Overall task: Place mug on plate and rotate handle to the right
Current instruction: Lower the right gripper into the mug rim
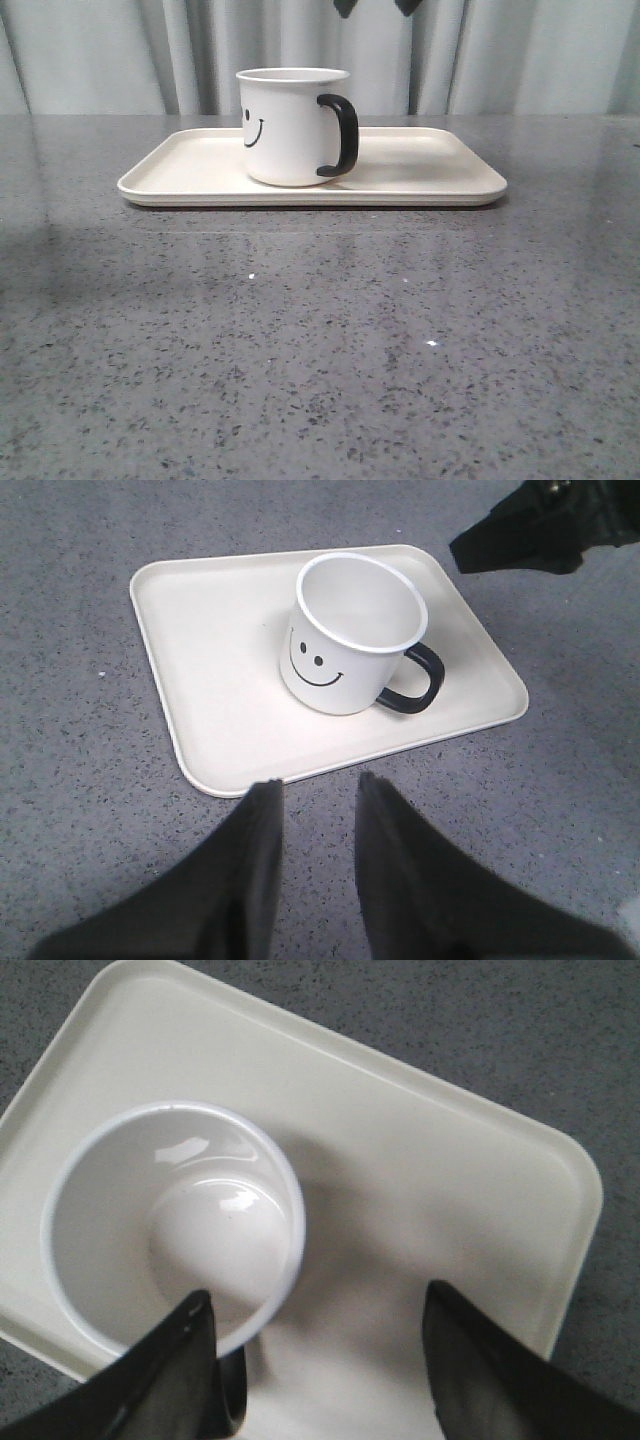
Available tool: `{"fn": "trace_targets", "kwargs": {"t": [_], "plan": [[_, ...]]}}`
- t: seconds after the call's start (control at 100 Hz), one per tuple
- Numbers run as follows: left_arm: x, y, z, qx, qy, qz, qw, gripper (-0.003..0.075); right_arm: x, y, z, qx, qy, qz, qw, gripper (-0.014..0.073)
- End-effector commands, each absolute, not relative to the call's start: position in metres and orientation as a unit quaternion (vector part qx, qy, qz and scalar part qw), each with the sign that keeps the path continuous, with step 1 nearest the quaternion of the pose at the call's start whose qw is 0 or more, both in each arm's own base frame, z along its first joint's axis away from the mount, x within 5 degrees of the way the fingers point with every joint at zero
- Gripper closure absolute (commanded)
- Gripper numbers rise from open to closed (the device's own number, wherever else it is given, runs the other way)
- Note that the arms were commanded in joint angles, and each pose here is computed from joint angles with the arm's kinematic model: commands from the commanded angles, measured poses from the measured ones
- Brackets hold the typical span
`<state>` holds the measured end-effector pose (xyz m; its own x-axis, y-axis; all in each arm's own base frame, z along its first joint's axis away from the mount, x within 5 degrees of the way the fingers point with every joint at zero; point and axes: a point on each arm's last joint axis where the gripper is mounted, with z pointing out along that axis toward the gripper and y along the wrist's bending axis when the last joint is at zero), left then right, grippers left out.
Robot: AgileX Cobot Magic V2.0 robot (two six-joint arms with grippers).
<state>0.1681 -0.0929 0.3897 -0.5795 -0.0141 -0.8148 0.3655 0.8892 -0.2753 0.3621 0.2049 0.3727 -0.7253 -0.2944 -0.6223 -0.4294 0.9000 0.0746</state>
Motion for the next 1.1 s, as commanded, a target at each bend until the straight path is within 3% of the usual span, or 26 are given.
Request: {"fn": "trace_targets", "kwargs": {"t": [0.0, 0.63, 0.72, 0.96, 1.02, 1.09], "plan": [[0.166, -0.094, 0.405, 0.097, 0.837, -0.235, 0.484, 0.0543, 0.359, 0.206, 0.402, -0.192, 0.903, 0.136, 0.359, 0.0143], [0.166, -0.094, 0.405, 0.097, 0.837, -0.235, 0.484, 0.0543, 0.393, 0.228, 0.354, -0.175, 0.921, 0.145, 0.316, 0.0156], [0.166, -0.094, 0.405, 0.097, 0.837, -0.235, 0.484, 0.0543, 0.393, 0.228, 0.354, -0.174, 0.921, 0.146, 0.316, 0.0246], [0.166, -0.094, 0.405, 0.097, 0.838, -0.235, 0.483, 0.0543, 0.394, 0.227, 0.354, -0.163, 0.923, 0.148, 0.315, 0.061], [0.166, -0.094, 0.405, 0.097, 0.838, -0.235, 0.483, 0.0543, 0.394, 0.227, 0.354, -0.162, 0.923, 0.149, 0.315, 0.0668], [0.166, -0.094, 0.405, 0.097, 0.838, -0.235, 0.483, 0.0543, 0.394, 0.227, 0.354, -0.16, 0.924, 0.149, 0.314, 0.0659]]}}
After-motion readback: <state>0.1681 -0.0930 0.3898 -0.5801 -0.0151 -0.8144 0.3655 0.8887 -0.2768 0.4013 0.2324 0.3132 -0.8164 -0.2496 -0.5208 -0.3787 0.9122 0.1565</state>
